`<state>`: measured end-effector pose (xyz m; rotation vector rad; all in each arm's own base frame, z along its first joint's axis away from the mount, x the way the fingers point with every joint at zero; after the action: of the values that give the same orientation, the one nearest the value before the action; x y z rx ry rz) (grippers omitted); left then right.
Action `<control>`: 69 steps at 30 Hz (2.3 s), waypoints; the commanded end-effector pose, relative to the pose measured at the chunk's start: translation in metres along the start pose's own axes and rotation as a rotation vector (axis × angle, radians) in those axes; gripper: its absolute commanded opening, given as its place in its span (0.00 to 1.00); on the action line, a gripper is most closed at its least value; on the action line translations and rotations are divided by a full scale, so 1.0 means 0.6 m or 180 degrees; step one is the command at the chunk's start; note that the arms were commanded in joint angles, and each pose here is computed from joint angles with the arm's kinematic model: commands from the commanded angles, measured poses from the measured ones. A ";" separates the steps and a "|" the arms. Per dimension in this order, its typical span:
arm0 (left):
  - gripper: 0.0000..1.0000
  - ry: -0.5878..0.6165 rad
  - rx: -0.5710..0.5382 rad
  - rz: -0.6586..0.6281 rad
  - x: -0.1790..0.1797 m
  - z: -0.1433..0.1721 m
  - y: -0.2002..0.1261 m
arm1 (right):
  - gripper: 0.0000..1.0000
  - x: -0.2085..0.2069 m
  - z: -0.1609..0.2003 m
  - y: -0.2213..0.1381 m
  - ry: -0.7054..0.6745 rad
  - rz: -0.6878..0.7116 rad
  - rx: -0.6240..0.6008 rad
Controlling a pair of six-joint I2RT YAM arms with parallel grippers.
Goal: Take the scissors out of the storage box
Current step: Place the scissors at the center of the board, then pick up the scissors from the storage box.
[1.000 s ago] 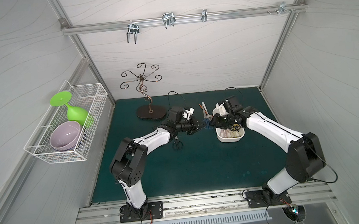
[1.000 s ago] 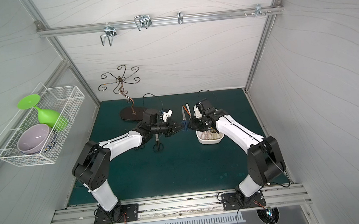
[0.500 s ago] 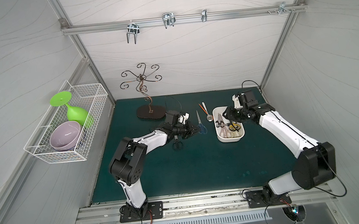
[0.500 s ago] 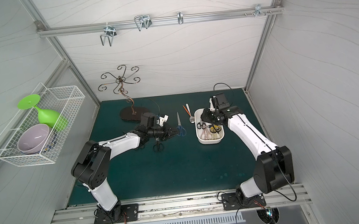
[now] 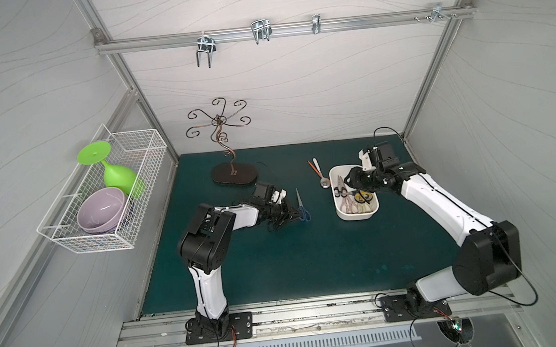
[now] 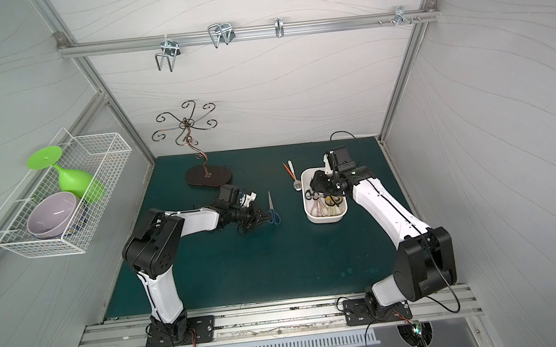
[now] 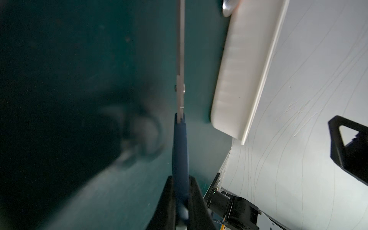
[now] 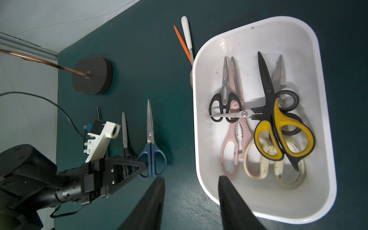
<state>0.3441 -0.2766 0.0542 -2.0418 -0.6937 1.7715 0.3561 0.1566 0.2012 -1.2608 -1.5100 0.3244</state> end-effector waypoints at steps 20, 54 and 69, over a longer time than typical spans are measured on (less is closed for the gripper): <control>0.35 0.0038 0.0177 -0.0473 0.048 0.007 0.010 | 0.49 -0.014 0.014 0.017 -0.0018 0.0103 0.0118; 0.65 0.0769 -0.0188 0.0062 -0.168 -0.061 -0.098 | 0.41 -0.126 0.016 0.074 -0.0858 0.1469 0.0582; 0.65 0.0658 -0.0119 0.0085 -0.152 -0.052 -0.087 | 0.40 -0.173 -0.015 0.119 -0.1148 0.2043 0.0617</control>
<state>0.3571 -0.2811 0.1594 -2.1908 -0.6704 1.5460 0.3822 0.1100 0.0989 -1.5414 -1.3247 1.0869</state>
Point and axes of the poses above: each gripper's point midway between its finger pads, its own y axis out along the fingers, its own x axis along the line the jaws close on, z = x × y, the point moved 1 cm from there along -y, back along the fingers, and after that the axes turned 13 degrees about y, right-handed, at the moved point
